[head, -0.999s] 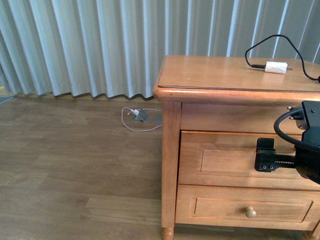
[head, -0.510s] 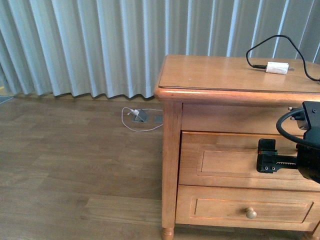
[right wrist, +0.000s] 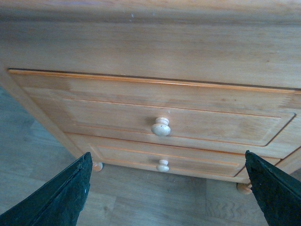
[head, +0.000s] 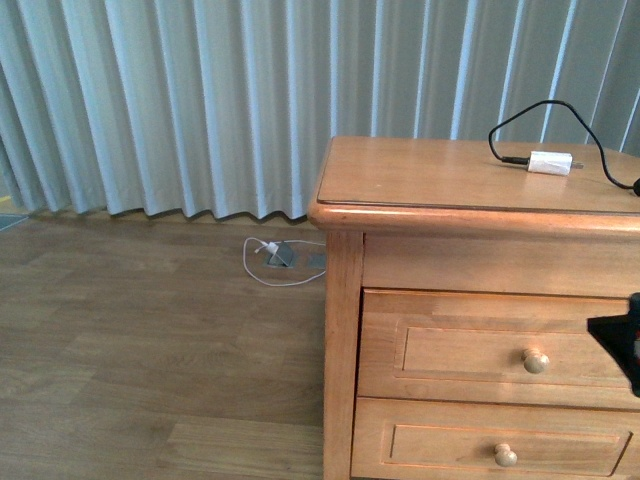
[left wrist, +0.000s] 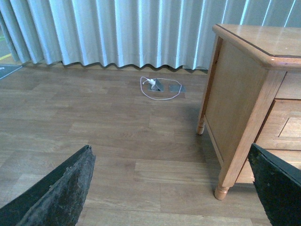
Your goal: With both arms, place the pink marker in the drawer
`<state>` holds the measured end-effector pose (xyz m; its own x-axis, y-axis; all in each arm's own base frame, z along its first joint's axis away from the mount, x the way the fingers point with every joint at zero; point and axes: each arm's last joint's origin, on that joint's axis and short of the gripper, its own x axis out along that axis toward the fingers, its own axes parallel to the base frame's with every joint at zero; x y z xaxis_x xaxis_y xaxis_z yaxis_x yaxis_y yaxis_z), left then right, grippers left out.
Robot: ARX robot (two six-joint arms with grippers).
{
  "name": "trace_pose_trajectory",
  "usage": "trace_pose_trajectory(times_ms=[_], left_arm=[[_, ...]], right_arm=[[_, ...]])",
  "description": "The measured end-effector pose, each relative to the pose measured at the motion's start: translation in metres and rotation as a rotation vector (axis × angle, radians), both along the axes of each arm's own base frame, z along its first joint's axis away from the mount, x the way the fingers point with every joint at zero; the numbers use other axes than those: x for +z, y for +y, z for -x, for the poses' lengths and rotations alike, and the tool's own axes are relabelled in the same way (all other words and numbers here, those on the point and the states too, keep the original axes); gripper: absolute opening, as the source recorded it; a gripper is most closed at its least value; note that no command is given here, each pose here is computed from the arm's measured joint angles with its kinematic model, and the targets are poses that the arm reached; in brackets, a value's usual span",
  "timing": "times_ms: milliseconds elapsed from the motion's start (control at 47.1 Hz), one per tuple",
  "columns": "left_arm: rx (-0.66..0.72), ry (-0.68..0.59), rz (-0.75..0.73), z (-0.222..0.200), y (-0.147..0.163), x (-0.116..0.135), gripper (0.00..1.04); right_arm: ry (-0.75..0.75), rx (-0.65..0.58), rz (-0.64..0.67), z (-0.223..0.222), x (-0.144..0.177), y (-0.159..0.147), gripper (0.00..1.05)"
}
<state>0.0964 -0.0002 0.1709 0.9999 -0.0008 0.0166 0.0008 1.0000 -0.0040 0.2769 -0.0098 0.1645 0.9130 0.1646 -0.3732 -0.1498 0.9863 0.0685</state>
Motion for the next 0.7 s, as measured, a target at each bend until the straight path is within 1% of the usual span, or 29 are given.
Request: trace_pose_trajectory(times_ms=[128, 213, 425, 574, 701], left_arm=[[0.000, 0.000, 0.000, 0.000, 0.000, 0.000, 0.99], [0.000, 0.000, 0.000, 0.000, 0.000, 0.000, 0.99], [0.000, 0.000, 0.000, 0.000, 0.000, 0.000, 0.99], [0.000, 0.000, 0.000, 0.000, 0.000, 0.000, 0.99], [0.000, 0.000, 0.000, 0.000, 0.000, 0.000, 0.99]], right_arm=[[-0.010, 0.028, -0.025, 0.031, 0.020, -0.005, 0.96], [-0.028, 0.041, -0.045, 0.061, 0.037, -0.013, 0.96], [-0.085, 0.037, -0.059, 0.108, 0.061, -0.027, 0.96], [-0.126, 0.021, -0.037, 0.119, 0.067, -0.030, 0.96], [-0.118, 0.024, -0.036, 0.119, 0.066, -0.030, 0.96]])
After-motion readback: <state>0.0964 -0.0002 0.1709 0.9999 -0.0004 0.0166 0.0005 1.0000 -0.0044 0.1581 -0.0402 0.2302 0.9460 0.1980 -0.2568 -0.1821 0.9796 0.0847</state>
